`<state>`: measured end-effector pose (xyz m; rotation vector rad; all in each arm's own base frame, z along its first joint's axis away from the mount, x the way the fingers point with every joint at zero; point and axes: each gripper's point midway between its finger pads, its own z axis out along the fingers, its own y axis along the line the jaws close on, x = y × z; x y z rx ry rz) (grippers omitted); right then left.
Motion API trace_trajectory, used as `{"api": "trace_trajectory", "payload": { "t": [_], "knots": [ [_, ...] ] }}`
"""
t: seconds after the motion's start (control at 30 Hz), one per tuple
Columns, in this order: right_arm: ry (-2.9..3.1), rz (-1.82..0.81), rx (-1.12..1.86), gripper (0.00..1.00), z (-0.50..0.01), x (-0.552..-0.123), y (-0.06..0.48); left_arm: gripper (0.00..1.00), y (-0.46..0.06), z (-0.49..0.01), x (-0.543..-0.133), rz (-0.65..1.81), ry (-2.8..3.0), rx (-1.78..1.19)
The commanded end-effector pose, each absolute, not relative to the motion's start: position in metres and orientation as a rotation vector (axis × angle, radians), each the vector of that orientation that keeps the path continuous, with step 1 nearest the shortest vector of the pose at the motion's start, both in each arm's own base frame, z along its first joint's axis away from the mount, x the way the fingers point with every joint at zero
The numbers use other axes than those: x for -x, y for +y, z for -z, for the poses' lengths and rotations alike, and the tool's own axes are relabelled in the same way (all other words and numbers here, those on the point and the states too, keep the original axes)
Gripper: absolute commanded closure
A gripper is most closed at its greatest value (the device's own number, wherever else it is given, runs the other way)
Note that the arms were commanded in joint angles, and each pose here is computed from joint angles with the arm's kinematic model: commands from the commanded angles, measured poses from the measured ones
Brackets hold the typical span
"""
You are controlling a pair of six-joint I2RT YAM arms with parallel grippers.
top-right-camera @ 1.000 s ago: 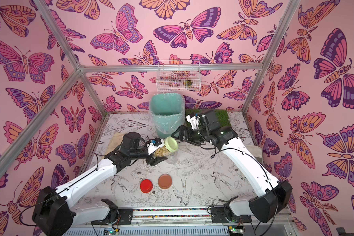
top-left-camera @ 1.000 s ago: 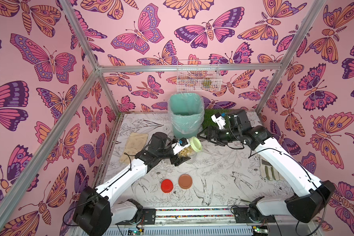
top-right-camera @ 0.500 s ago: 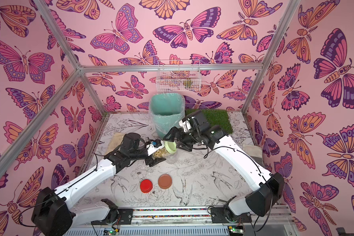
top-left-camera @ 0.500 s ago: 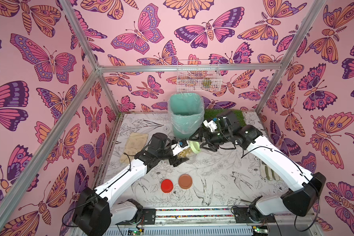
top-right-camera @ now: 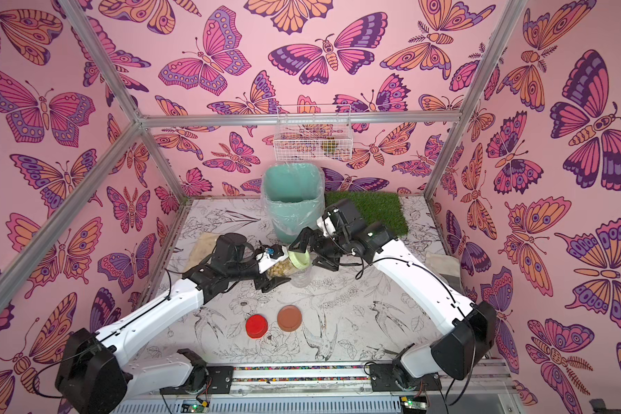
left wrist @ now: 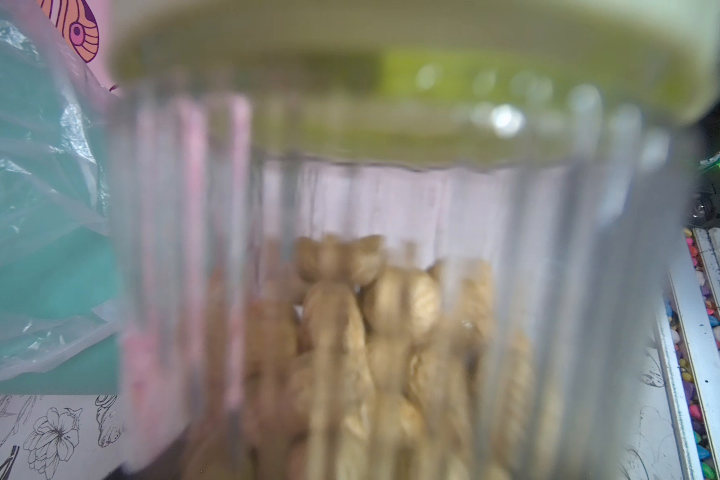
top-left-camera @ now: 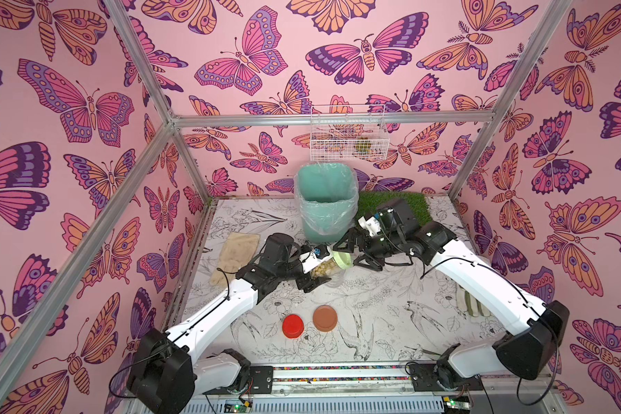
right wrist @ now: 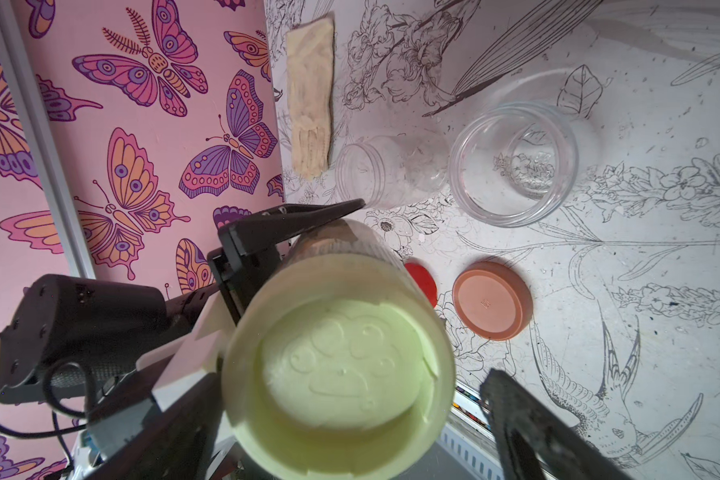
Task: Empty moldy peanuts from jars
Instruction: Unscrew the lid from the jar.
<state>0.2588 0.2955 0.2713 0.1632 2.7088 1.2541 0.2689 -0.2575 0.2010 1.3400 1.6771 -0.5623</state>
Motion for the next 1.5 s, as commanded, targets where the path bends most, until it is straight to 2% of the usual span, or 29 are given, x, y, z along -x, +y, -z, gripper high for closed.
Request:
{"api": "trace_trajectory", "payload": {
  "t": [0.0, 0.07, 0.3, 0.53, 0.67, 0.87, 1.17, 1.4, 1.47],
  "knots": [
    [2.688, -1.269, -0.166, 0.01, -0.277, -0.257, 0.296, 1.00, -0.265, -0.234, -0.275, 0.555, 1.558, -1.313],
    [2.693, -1.271, -0.156, 0.01, -0.275, -0.257, 0.298, 1.00, -0.265, -0.235, -0.276, 0.556, 1.557, -1.310],
    [2.675, -1.369, -0.131, 0.20, -0.273, -0.258, 0.311, 1.00, -0.266, -0.235, -0.277, 0.566, 1.563, -1.300],
    [2.663, -1.399, -0.063, 0.35, -0.273, -0.257, 0.314, 1.00, -0.268, -0.235, -0.277, 0.589, 1.568, -1.290],
    [2.593, -1.351, 0.192, 0.52, -0.277, -0.258, 0.310, 1.00, -0.271, -0.234, -0.274, 0.628, 1.572, -1.290],
    [2.405, -1.186, 0.726, 0.68, -0.275, -0.254, 0.297, 1.00, -0.273, -0.237, -0.267, 0.687, 1.568, -1.287],
    [1.885, -1.001, 1.399, 0.72, -0.281, -0.237, 0.287, 1.00, -0.274, -0.239, -0.258, 0.761, 1.570, -1.305],
    [1.647, -0.722, 1.612, 0.76, -0.285, -0.249, 0.278, 1.00, -0.275, -0.238, -0.254, 0.793, 1.573, -1.323],
    [1.610, -0.678, 1.644, 0.73, -0.286, -0.254, 0.279, 1.00, -0.276, -0.237, -0.253, 0.814, 1.575, -1.328]
  ]
}}
